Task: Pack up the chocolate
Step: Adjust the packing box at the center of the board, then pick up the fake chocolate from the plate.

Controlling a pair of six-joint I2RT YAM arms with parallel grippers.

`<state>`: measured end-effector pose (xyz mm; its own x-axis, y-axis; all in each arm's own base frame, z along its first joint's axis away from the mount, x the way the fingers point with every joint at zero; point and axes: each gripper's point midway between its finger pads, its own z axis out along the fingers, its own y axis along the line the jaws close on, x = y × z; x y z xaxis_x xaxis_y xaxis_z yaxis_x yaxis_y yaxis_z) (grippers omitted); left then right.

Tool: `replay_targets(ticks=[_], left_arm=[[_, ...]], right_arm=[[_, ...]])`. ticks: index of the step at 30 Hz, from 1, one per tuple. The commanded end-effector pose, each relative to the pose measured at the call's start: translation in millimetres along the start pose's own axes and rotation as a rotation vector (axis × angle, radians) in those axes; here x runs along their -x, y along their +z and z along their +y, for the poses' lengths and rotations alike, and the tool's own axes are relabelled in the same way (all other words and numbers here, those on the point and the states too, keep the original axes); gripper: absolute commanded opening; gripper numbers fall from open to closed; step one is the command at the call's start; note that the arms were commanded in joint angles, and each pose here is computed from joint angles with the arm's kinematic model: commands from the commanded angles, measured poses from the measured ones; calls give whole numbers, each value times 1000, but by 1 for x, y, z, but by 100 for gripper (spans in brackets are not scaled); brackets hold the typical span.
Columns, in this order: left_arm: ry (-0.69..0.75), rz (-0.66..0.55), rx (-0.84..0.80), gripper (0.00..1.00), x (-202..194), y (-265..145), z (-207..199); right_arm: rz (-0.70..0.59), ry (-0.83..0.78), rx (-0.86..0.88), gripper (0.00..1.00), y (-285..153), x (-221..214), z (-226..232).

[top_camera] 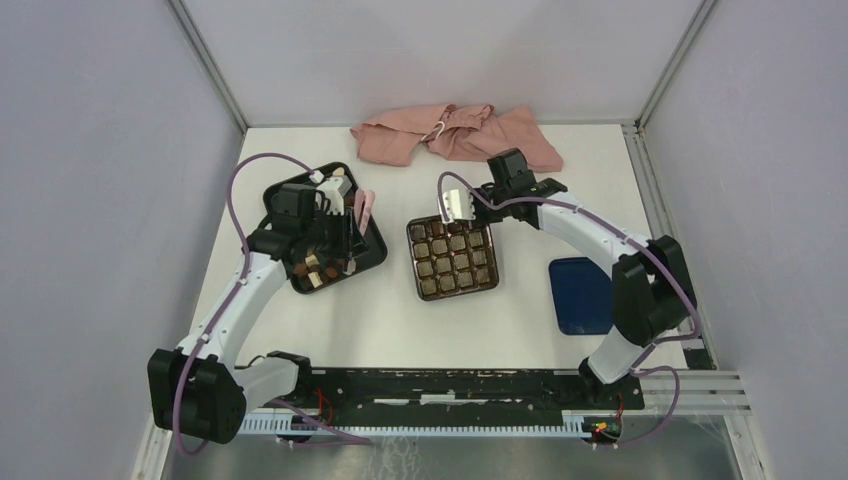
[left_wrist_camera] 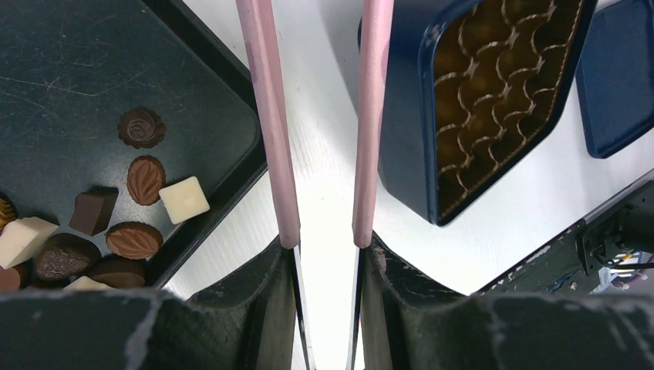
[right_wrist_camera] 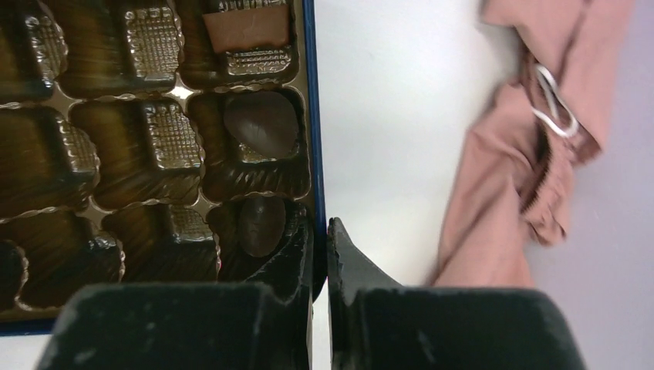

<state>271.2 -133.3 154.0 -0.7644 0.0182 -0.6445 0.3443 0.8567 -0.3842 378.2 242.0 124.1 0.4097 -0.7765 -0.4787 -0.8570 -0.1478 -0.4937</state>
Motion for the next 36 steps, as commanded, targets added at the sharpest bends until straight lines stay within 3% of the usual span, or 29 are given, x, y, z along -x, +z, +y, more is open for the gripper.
replay_targets(ticks=[1,7,11,17,23,30,36], left_arm=[[51,-66,-28,37,18,-12,-9],[54,-76,-30,37,22,-17,-12],[49,-70,-38,37,20,-17,-13],[25,-40,-36,37,16,-8,-10],[-12,0,-22,37,18,3,-3],[-42,36,27,37,21,8,9],[-39,48,103,37,28,4,22]], right_arm=[[-2,70,-234,0,-34,14,-40],[30,219,-224,0,-35,4,-30],[45,455,-202,0,-29,-26,-26],[37,767,-24,0,0,-62,8],[54,887,46,1,17,-81,32],[28,942,124,28,21,-81,45],[-28,868,26,50,-21,-69,7]])
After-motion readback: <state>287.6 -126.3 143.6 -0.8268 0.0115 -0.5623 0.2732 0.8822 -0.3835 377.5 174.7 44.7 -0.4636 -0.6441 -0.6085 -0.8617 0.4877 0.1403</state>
